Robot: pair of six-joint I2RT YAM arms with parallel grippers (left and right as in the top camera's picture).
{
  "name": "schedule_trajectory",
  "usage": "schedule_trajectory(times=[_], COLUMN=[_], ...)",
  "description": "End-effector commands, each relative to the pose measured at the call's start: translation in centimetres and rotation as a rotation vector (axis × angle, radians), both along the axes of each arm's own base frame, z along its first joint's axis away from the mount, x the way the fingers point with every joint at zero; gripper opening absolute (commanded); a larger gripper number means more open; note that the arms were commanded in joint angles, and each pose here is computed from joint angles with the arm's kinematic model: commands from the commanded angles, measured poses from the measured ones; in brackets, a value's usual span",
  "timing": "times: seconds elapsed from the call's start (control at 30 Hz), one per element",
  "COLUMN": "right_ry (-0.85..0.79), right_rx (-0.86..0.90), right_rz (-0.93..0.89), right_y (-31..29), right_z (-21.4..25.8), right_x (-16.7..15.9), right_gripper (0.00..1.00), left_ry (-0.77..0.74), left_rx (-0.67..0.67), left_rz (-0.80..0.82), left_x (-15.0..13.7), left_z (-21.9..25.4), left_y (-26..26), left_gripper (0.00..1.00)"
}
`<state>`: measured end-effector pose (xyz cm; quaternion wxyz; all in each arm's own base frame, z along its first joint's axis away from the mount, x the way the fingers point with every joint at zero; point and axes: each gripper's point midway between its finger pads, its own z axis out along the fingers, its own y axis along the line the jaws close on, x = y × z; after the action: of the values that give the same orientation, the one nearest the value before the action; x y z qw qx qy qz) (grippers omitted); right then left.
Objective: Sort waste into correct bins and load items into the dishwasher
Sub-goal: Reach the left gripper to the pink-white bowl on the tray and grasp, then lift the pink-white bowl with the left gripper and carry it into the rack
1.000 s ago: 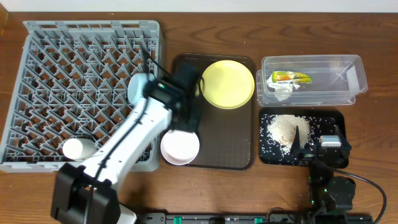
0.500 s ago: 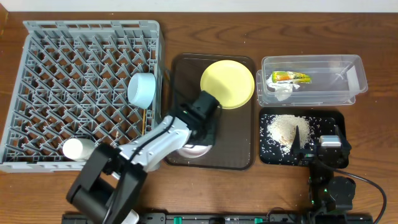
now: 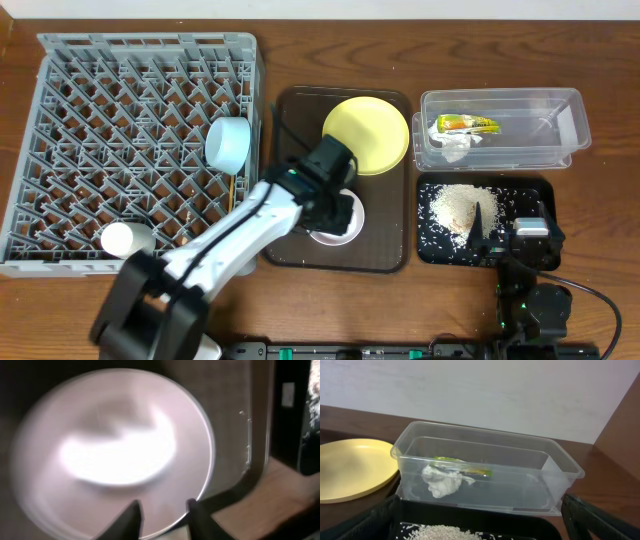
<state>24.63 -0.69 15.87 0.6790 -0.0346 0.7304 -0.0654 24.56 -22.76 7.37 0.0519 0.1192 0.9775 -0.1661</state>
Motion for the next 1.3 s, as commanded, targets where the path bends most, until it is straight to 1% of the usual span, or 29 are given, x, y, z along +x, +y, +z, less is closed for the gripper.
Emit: schedule_trajectory(times=[0.0, 0.07, 0.1, 0.2, 0.27, 0.37, 0.57, 0.6, 0.63, 0.7, 0.73, 0.77, 0.87, 1.0, 1.07, 1.13, 1.2, 1.27], right_ry=[-0.002, -0.002, -0.002, -0.002, -0.002, -0.002, -0.002, -0.002, -0.002, -0.002, -0.002, -0.002, -0.002, -0.002, -0.002, -0.002, -0.002, -0.002], right_rx=[0.010, 0.010, 0.010, 0.010, 0.010, 0.010, 0.010, 0.010, 0.010, 0.010, 0.010, 0.010, 0.010, 0.010, 0.010, 0.010, 0.010, 0.010], right_rz=[-0.011, -0.010, -0.011, -0.010, -0.010, -0.011, -0.010, -0.011, -0.011, -0.011, -0.011, -0.011, -0.011, -0.011, -0.010, -0.010, -0.011, -0.011], right_y=[-0.2, -0.2, -0.2, -0.2, -0.2, -0.2, -0.2, -0.2, -0.2, -0.2, -0.2, -0.2, -0.2, -0.2, -0.2, -0.2, -0.2, -0.2], right_z=[0.0, 0.0, 0.0, 0.0, 0.0, 0.0, 0.0, 0.0, 0.0, 0.0, 0.0, 0.0, 0.0, 0.0, 0.0, 0.0, 0.0, 0.0], right_x=[0.0, 0.0, 0.0, 0.0, 0.0, 0.0, 0.0, 0.0, 0.0, 0.0, 0.0, 0.0, 0.0, 0.0, 0.0, 0.0, 0.0, 0.0], right_gripper=[0.99, 0.99, 0.99, 0.99, 0.99, 0.99, 0.99, 0.99, 0.99, 0.99, 0.99, 0.99, 0.99, 0.99, 0.99, 0.99, 0.99, 0.99], left_ry=[-0.095, -0.075, -0.060, -0.004, 0.038, 0.084, 0.128, 0.133, 0.139, 0.149, 0.147, 0.141, 0.117, 0.036, -0.039, -0.137, -0.231, -0.308], left_rx=[0.096, 0.125, 0.130, 0.143, 0.130, 0.074, 0.098, 0.101, 0.099, 0.098, 0.097, 0.092, 0.082, 0.111, 0.159, 0.249, 0.345, 0.395], left_rz=[0.094, 0.110, 0.110, 0.089, 0.079, 0.017, 0.016, 0.016, 0.015, 0.019, 0.019, 0.021, 0.038, 0.092, 0.131, 0.181, 0.227, 0.260], left_x=[2.1, 2.1, 2.0, 1.0, 0.4, -0.3, -0.3, -0.3, -0.3, -0.3, -0.3, -0.1, 0.8, 2.6, 3.5, 4.3, 4.6, 4.6], left_z=[1.8, 1.2, 0.7, -1.3, -2.4, -3.2, -5.2, -5.7, -6.0, -6.3, -6.2, -6.0, -4.2, 0.3, 3.1, 6.0, 8.4, 10.3], left_y=[3.4, 4.7, 5.0, 5.6, 5.2, 4.0, 4.0, 4.0, 3.9, 3.8, 3.8, 3.7, 3.9, 5.8, 7.5, 10.2, 12.8, 14.4], left_gripper=[0.40, 0.41, 0.45, 0.45, 0.46, 0.46, 0.45, 0.41, 0.35, 0.14, 0.11, 0.08, 0.08, 0.08, 0.08, 0.08, 0.08, 0.08])
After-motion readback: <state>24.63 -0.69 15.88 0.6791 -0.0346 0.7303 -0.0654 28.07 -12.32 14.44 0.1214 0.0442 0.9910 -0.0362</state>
